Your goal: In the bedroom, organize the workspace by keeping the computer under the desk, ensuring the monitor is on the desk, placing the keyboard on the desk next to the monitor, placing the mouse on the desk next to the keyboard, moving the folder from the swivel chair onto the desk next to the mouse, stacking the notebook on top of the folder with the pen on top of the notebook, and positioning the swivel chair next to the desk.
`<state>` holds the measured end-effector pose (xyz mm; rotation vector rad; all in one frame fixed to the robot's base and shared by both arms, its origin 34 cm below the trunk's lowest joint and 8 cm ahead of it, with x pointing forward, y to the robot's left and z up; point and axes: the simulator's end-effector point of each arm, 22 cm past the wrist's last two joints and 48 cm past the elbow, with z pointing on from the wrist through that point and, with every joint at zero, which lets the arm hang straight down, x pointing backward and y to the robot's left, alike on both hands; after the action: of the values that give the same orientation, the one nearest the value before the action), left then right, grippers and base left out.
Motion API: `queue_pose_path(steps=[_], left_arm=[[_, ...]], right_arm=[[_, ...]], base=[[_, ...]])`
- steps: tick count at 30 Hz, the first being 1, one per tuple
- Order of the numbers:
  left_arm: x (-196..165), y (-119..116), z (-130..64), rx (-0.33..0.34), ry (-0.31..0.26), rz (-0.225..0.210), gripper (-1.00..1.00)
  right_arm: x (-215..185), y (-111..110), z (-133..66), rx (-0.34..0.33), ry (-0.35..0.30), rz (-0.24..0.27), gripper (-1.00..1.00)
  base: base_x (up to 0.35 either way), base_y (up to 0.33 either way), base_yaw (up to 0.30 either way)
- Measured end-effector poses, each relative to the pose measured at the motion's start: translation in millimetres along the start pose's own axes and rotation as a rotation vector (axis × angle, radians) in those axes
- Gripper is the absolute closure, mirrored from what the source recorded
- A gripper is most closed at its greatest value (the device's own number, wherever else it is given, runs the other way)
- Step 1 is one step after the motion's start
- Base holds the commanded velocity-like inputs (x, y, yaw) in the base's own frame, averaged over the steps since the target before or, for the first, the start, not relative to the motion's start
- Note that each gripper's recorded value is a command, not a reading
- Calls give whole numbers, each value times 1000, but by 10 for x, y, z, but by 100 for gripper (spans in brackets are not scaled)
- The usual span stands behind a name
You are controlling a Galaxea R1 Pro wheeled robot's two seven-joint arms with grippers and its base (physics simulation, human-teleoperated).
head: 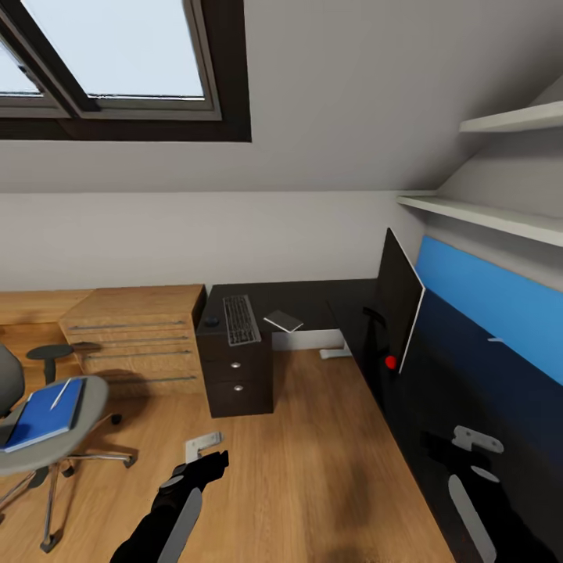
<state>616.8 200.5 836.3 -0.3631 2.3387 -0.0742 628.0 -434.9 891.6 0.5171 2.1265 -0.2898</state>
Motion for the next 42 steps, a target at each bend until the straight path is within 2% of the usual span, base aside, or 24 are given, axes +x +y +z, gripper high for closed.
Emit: queue_pose_path(steps=[10,15,19,21,23,28,30,33,38,39,42], left_arm=[[143,36,29,-9,28,7,-100],[168,44,32,-11,30,6,-100],[170,42,31,-10,29,6,-100],[175,-4,24,-2,28,15,-100],[202,-91,14,11,30,43,-100],[203,-133,6,18,28,56,-100],[204,-138,5,19,28,58,-100],[211,-142,5,19,29,60,-100],[213,-121,10,15,31,59,-100],[213,-115,5,15,30,58,-100],[214,-114,7,14,31,58,-100]], right_arm=[[151,-299,135,55,-33,-1,-100],[192,-400,179,77,-67,-16,-100],[159,-406,180,80,-93,-28,-100],[146,-408,181,82,-110,-33,-100],[126,-402,181,81,-122,-33,-100],[23,-380,166,74,-171,-24,-100],[-12,-346,160,60,-188,-21,-100],[-71,-202,148,0,-216,-16,-100],[-93,-157,142,-19,-226,-10,-100],[-205,-147,106,-25,-280,-2,-100],[-236,-146,98,-26,-297,1,-100]], base=[[1,0,-262],[114,0,-91],[254,11,-25],[210,29,-4],[98,12,-2],[42,5,-1],[15,2,0],[5,1,0],[43,16,0],[251,95,0],[227,70,0]])
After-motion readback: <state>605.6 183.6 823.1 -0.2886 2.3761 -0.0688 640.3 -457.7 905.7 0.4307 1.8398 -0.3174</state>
